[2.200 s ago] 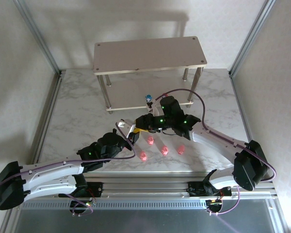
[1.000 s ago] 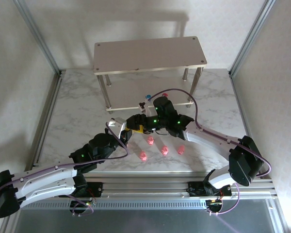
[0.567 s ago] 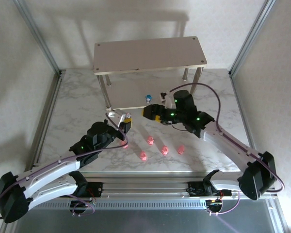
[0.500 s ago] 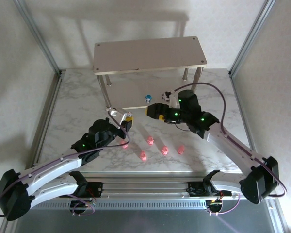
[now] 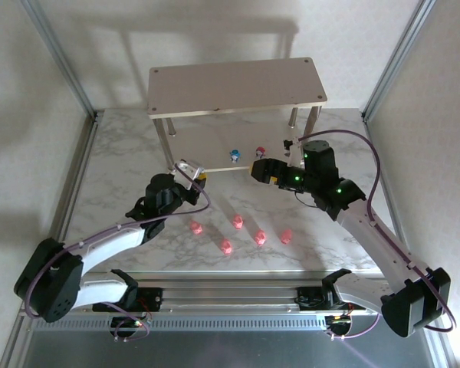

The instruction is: Place and organize the plastic toys onto the shelf

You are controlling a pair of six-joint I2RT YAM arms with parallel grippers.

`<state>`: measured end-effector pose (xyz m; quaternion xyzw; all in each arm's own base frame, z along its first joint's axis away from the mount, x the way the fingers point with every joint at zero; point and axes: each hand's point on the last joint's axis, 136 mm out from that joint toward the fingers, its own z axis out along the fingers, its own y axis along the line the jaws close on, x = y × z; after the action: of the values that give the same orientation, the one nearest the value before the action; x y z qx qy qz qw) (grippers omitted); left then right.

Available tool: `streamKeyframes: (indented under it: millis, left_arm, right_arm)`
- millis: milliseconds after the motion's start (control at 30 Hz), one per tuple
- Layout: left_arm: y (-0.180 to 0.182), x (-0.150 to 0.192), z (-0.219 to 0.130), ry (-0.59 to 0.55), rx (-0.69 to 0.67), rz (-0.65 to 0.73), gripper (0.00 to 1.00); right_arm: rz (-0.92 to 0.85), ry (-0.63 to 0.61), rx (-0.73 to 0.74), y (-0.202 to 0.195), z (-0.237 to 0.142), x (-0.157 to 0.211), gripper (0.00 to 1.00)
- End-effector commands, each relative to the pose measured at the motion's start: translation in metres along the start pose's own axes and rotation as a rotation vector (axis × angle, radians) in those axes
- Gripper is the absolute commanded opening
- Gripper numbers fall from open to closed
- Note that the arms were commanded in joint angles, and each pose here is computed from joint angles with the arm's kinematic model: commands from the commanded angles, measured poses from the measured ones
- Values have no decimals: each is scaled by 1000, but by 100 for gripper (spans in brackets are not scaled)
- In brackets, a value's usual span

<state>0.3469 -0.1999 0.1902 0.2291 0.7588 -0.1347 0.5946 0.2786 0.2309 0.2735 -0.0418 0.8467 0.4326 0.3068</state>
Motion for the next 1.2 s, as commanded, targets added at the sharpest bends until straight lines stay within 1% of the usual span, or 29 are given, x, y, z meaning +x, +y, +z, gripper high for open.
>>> streamKeyframes:
  millis: [0, 133, 267, 433, 633, 833, 1167]
  left_arm:
    - [-3, -13, 9, -79, 48, 25, 0]
    - [-2, -1, 27, -71, 77, 21, 0]
    - [6, 8, 48, -68, 86, 6, 0]
    - [20, 8, 68, -88, 77, 1, 0]
    - [30, 13, 91, -88, 98, -12, 0]
    - [34, 22, 100, -72, 113, -16, 0]
    - [40, 41, 112, -1, 119, 8, 0]
  right_arm:
    - [-21, 16, 3, -8, 2, 2, 88]
    - [-22, 8, 13, -14, 2, -4, 88]
    - [-13, -4, 24, -20, 1, -11, 88]
    - [-5, -14, 33, -27, 5, -19, 88]
    - [23, 13, 48, -40, 20, -22, 88]
    - [43, 29, 56, -50, 31, -25, 88]
    - [63, 35, 65, -59, 38, -26, 88]
